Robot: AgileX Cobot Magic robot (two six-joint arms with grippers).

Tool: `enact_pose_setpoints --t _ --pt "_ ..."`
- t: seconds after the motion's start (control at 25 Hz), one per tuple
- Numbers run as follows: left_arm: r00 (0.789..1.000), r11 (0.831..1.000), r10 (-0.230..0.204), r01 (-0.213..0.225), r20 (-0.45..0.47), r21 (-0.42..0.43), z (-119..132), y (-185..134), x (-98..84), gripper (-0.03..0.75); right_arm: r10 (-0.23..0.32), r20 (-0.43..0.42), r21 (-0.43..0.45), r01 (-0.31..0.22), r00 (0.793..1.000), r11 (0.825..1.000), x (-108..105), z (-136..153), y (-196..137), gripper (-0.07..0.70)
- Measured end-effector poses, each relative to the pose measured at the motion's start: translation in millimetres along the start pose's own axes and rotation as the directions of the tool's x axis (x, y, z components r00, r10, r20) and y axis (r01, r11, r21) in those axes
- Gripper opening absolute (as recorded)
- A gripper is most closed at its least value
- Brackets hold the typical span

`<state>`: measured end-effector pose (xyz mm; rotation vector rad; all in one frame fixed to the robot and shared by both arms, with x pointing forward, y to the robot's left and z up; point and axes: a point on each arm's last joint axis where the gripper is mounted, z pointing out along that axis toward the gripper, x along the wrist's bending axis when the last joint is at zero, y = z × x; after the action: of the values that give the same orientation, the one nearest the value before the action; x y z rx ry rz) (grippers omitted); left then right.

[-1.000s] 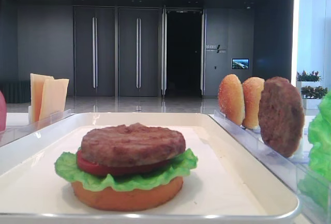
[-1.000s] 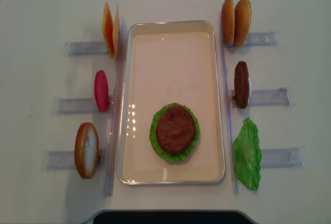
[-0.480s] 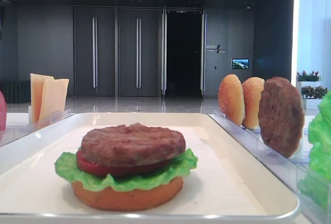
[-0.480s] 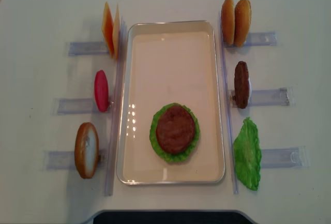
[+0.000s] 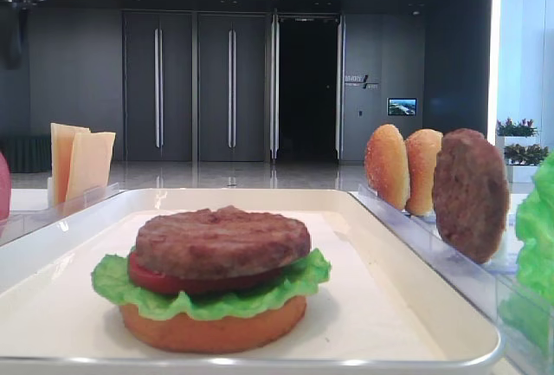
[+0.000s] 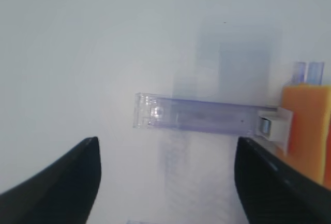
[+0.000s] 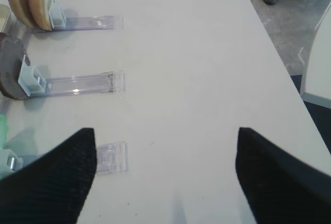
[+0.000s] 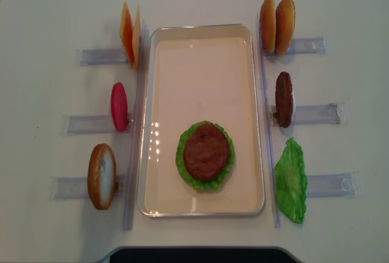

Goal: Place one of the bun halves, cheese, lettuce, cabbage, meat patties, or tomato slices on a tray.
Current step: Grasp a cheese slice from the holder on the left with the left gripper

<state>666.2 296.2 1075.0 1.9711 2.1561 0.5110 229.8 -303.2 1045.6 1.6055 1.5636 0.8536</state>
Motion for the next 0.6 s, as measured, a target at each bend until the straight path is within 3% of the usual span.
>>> enact_pose_setpoints --t 0.28,0.44,0.6 --pt "0.995 0.996 0.088 -0.087 0.047 -0.019 -8.8 -6.9 -54.2 0.61 0.0 0.0 0.0 0.0 1.0 1.0 0.0 0.0 0.0 0.556" --pt "0.99 0.993 0.122 -0.121 0.073 -0.02 -10.5 -14.1 -86.6 0.61 0.0 0.0 0.0 0.0 1.0 1.0 0.0 0.0 0.0 0.556" --pt "0.987 0.991 0.13 -0.129 0.09 -0.019 -12.0 -20.0 -106.9 0.61 0.0 0.0 0.0 0.0 1.0 1.0 0.0 0.0 0.0 0.556"
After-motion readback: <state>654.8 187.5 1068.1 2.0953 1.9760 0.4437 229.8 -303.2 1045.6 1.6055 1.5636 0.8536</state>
